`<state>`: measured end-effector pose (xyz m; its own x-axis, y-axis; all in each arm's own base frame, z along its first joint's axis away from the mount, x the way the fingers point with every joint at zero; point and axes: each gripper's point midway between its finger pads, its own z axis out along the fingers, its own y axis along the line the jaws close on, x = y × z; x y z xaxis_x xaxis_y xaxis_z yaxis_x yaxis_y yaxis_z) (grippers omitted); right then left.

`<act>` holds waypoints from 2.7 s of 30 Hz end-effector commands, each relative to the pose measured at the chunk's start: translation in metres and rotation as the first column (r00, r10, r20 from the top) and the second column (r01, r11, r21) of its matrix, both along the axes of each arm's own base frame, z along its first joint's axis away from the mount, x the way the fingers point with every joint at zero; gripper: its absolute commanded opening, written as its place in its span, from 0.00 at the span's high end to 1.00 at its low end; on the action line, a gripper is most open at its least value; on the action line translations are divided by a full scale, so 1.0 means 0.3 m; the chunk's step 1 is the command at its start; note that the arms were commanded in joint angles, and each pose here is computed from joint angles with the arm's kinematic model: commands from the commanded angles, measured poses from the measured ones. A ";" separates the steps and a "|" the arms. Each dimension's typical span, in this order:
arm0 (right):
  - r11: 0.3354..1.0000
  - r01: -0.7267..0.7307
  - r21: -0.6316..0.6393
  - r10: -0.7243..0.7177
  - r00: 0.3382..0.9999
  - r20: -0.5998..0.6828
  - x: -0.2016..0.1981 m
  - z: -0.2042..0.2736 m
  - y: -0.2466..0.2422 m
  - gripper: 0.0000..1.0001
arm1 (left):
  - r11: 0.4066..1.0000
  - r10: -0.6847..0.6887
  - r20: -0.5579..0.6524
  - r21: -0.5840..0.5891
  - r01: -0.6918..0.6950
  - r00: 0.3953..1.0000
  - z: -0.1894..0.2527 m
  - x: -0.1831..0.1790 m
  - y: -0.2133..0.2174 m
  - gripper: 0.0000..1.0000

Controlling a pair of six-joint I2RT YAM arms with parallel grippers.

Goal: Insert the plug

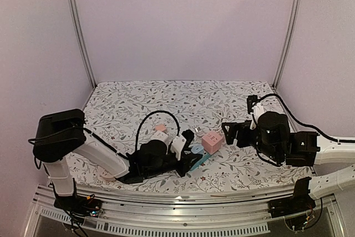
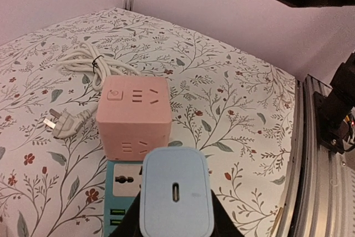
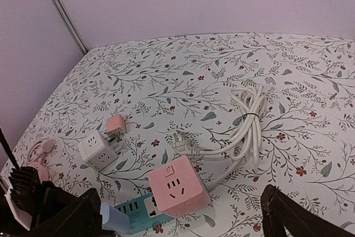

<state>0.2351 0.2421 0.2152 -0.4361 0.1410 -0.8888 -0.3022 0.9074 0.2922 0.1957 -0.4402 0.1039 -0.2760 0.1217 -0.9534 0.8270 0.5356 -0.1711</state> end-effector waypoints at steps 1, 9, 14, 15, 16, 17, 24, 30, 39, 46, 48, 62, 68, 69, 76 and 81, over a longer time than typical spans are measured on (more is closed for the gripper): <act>0.999 0.031 -0.023 -0.031 0.999 0.014 -0.001 -0.013 -0.040 0.01 | 0.996 -0.023 0.072 -0.089 0.030 0.997 0.060 0.000 -0.079 1.00; 0.999 0.043 0.003 -0.043 0.998 0.038 -0.007 -0.010 -0.067 0.01 | 0.997 0.035 0.093 -0.067 -0.029 0.995 0.006 0.057 -0.114 1.00; 0.998 0.049 0.025 -0.051 0.997 0.055 -0.012 -0.006 -0.086 0.01 | 0.997 0.047 0.091 -0.059 -0.042 0.995 -0.018 0.079 -0.121 1.00; 0.999 0.048 0.026 -0.049 0.997 0.056 -0.013 -0.006 -0.086 0.01 | 0.997 0.048 0.090 -0.061 -0.042 0.995 -0.021 0.082 -0.121 1.00; 0.998 0.050 0.028 -0.051 0.997 0.057 -0.013 -0.006 -0.088 0.01 | 0.997 0.049 0.092 -0.061 -0.043 0.995 -0.023 0.086 -0.122 1.00; 0.998 0.048 0.028 -0.050 0.997 0.058 -0.013 -0.005 -0.087 0.01 | 0.997 0.051 0.091 -0.060 -0.046 0.995 -0.024 0.090 -0.120 1.00; 0.999 0.045 0.023 -0.046 0.997 0.058 -0.012 -0.010 -0.082 0.01 | 0.996 0.077 0.099 -0.043 -0.073 0.992 -0.044 0.118 -0.101 1.00; 0.999 0.045 0.025 -0.046 0.997 0.059 -0.011 -0.011 -0.081 0.01 | 0.996 0.079 0.083 -0.045 -0.076 0.993 -0.071 0.137 -0.101 1.00; 0.999 0.040 0.017 -0.041 0.997 0.058 -0.008 -0.019 -0.072 0.01 | 0.996 0.092 0.090 -0.029 -0.090 0.992 -0.102 0.159 -0.099 1.00; 0.999 0.035 0.008 -0.036 0.998 0.054 -0.008 -0.028 -0.066 0.01 | 0.995 0.101 0.104 -0.017 -0.100 0.989 -0.106 0.172 -0.096 1.00; 0.999 0.034 0.006 -0.034 0.998 0.053 -0.008 -0.029 -0.065 0.01 | 0.994 0.112 0.107 -0.013 -0.111 0.988 -0.106 0.179 -0.088 1.00; 0.999 0.032 -0.008 -0.032 0.998 0.047 -0.004 -0.039 -0.057 0.01 | 0.995 0.097 0.122 -0.011 -0.096 0.988 -0.115 0.184 -0.095 1.00; 1.000 0.028 -0.010 -0.027 0.999 0.046 -0.005 -0.041 -0.053 0.01 | 0.997 0.076 0.116 -0.029 -0.073 0.990 -0.128 0.173 -0.107 1.00; 1.000 0.029 -0.011 -0.029 0.999 0.045 -0.004 -0.042 -0.054 0.01 | 0.997 0.077 0.115 -0.033 -0.073 0.990 -0.128 0.174 -0.107 1.00; 1.000 0.024 0.006 -0.024 0.998 0.050 0.001 -0.034 -0.038 0.01 | 0.997 0.075 0.115 -0.015 -0.074 0.990 -0.149 0.176 -0.117 1.00; 1.000 0.024 0.000 -0.024 0.998 0.050 0.001 -0.037 -0.038 0.01 | 0.997 0.074 0.118 0.016 -0.077 0.990 -0.170 0.178 -0.115 1.00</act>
